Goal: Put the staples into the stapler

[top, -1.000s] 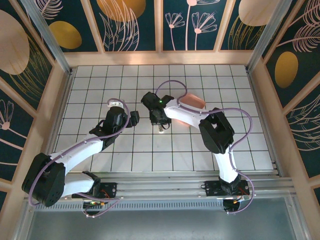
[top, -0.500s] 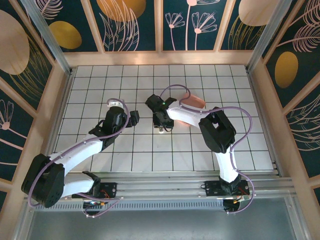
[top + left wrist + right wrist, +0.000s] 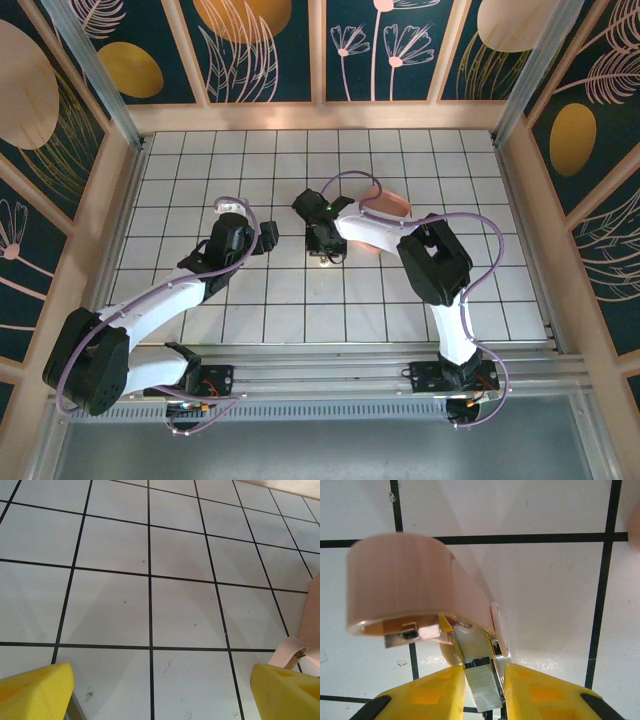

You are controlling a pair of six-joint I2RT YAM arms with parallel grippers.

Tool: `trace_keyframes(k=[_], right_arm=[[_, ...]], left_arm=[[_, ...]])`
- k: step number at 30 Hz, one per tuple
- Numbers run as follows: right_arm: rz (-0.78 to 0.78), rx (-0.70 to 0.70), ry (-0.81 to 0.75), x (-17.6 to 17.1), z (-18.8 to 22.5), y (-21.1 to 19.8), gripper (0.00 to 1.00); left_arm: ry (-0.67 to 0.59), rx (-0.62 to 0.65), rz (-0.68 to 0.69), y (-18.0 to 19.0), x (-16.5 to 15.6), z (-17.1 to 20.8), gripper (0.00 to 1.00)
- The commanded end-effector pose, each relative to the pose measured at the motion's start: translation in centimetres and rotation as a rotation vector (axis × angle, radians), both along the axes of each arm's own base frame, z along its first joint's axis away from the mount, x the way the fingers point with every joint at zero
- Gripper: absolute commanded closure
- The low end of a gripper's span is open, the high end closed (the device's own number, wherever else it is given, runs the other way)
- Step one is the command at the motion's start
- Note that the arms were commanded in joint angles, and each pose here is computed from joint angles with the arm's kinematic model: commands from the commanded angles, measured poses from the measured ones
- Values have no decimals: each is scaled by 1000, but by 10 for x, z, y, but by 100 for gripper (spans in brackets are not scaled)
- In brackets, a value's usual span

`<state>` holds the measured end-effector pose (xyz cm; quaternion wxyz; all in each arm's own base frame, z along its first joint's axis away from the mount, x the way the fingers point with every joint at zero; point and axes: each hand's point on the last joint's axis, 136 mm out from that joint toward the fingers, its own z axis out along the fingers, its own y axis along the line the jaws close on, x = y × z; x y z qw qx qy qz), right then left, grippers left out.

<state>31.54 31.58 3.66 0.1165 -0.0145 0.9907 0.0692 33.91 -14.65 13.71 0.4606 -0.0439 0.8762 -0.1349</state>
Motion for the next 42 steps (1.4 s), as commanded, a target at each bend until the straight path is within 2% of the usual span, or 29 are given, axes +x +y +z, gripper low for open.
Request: trace_keyframes(k=[1, 11, 19, 25, 31, 39, 42], right_arm=[[-19, -7, -6, 1, 3, -7, 74], [-21, 20, -82, 11, 40, -4, 77], [-23, 42, -95, 7, 49, -6, 78], [-19, 50, -67, 2, 43, -6, 77], [6, 12, -30, 3, 28, -4, 66], [35, -28, 6, 3, 7, -5, 67], [37, -38, 22, 1, 0, -7, 70]], left_arm=[[-24, -13, 7, 1, 3, 12, 9], [-28, -11, 4, 0, 3, 13, 9], [-27, -10, 0, 0, 3, 13, 9], [-28, -9, -2, 0, 3, 13, 9], [-27, -9, -3, -1, 3, 13, 9], [-25, -8, 4, 1, 3, 12, 9], [-24, -6, 5, 1, 3, 12, 9]])
